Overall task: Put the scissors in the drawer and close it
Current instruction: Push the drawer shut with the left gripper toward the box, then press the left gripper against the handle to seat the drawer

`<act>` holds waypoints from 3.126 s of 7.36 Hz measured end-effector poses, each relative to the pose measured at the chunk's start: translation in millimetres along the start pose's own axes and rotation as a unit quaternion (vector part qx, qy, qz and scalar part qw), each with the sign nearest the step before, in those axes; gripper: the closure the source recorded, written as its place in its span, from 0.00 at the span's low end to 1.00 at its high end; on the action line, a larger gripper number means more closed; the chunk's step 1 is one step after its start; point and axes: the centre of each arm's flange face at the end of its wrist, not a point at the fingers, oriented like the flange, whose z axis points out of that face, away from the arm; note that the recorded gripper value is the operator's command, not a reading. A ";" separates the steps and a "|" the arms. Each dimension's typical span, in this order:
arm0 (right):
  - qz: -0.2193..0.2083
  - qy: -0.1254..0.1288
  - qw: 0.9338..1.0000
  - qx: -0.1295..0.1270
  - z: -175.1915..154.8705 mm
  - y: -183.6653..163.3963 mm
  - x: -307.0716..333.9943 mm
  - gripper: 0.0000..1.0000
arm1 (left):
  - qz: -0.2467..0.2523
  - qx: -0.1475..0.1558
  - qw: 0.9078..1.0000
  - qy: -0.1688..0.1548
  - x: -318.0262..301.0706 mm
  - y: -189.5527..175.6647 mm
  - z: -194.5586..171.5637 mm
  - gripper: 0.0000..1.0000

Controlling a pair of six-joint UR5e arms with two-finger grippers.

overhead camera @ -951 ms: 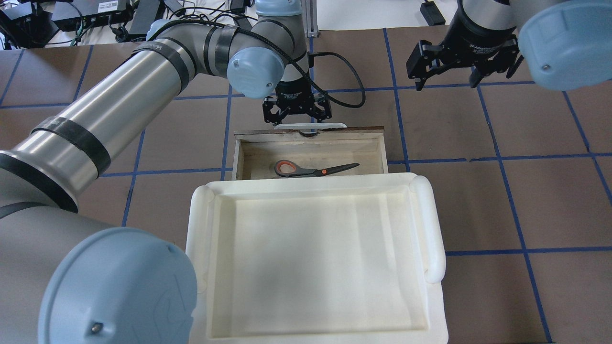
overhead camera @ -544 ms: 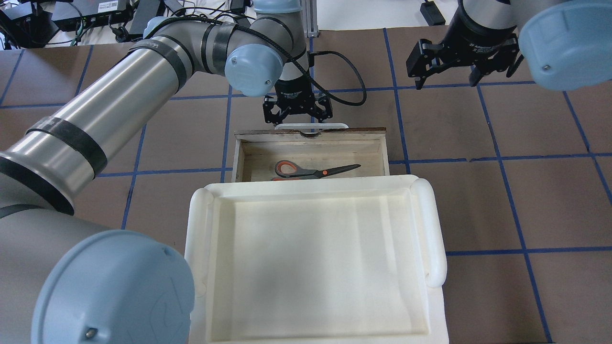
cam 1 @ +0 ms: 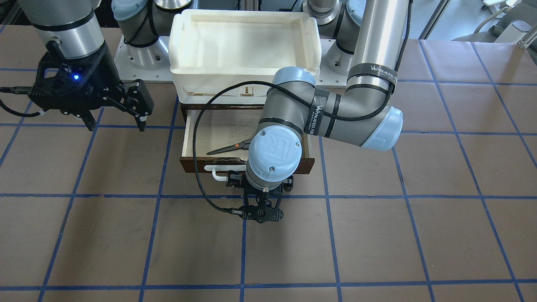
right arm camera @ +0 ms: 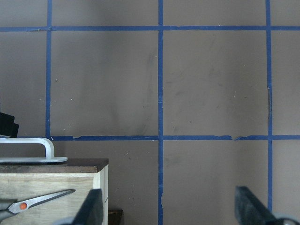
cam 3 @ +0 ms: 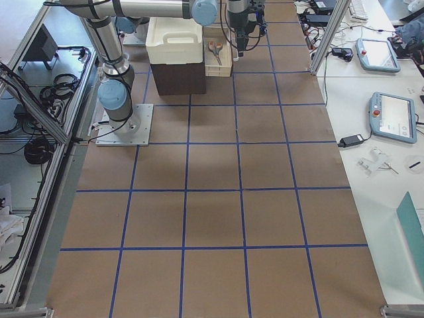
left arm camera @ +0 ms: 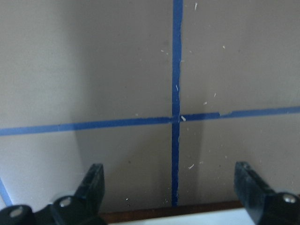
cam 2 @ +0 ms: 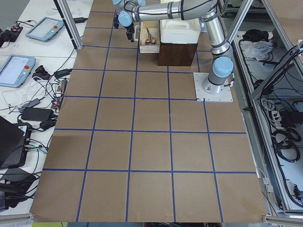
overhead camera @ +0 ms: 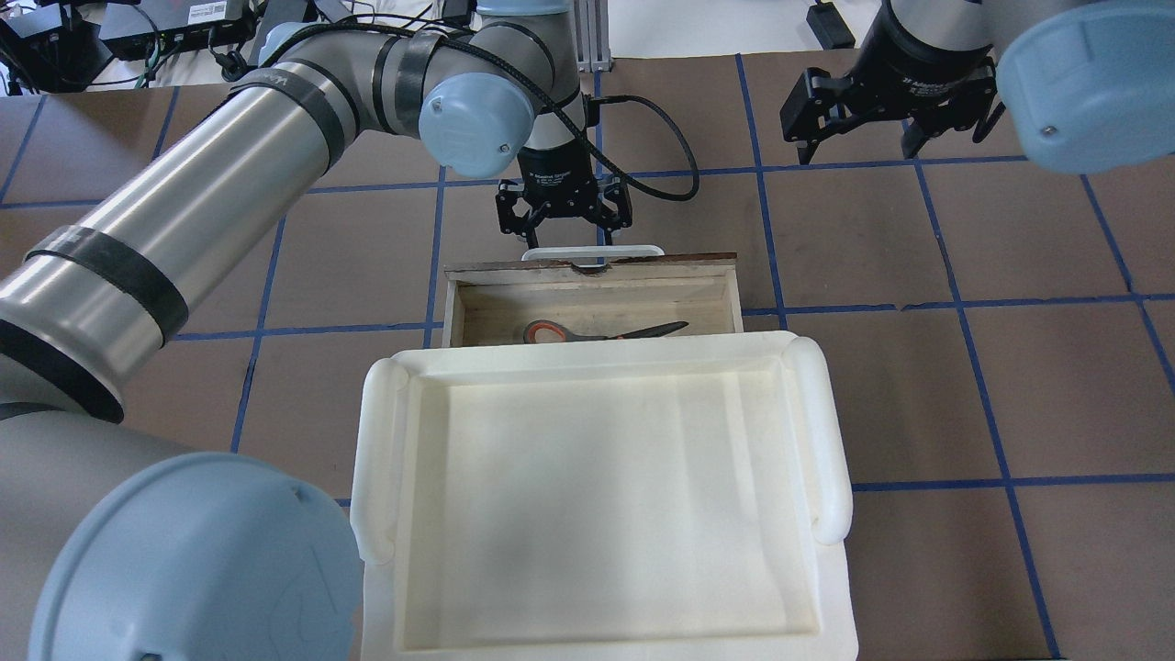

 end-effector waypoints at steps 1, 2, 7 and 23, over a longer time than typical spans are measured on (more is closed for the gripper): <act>0.000 0.000 1.000 0.000 -0.1 0.0 0.0 0.00 | 0.001 0.001 1.000 0.001 -0.2 1.3 -2.6 0.00; -0.001 0.000 1.000 0.000 -0.1 0.0 -0.1 0.00 | 0.001 -0.001 1.000 0.000 0.4 3.3 -4.2 0.00; -0.001 -0.002 1.000 0.000 0.2 -0.3 -0.6 0.00 | 0.005 -0.020 1.000 -0.004 5.3 15.9 -4.9 0.00; 0.002 -0.007 1.000 0.021 -0.2 -6.9 -2.2 0.00 | 0.004 -0.111 0.994 0.008 13.7 97.3 -10.8 0.00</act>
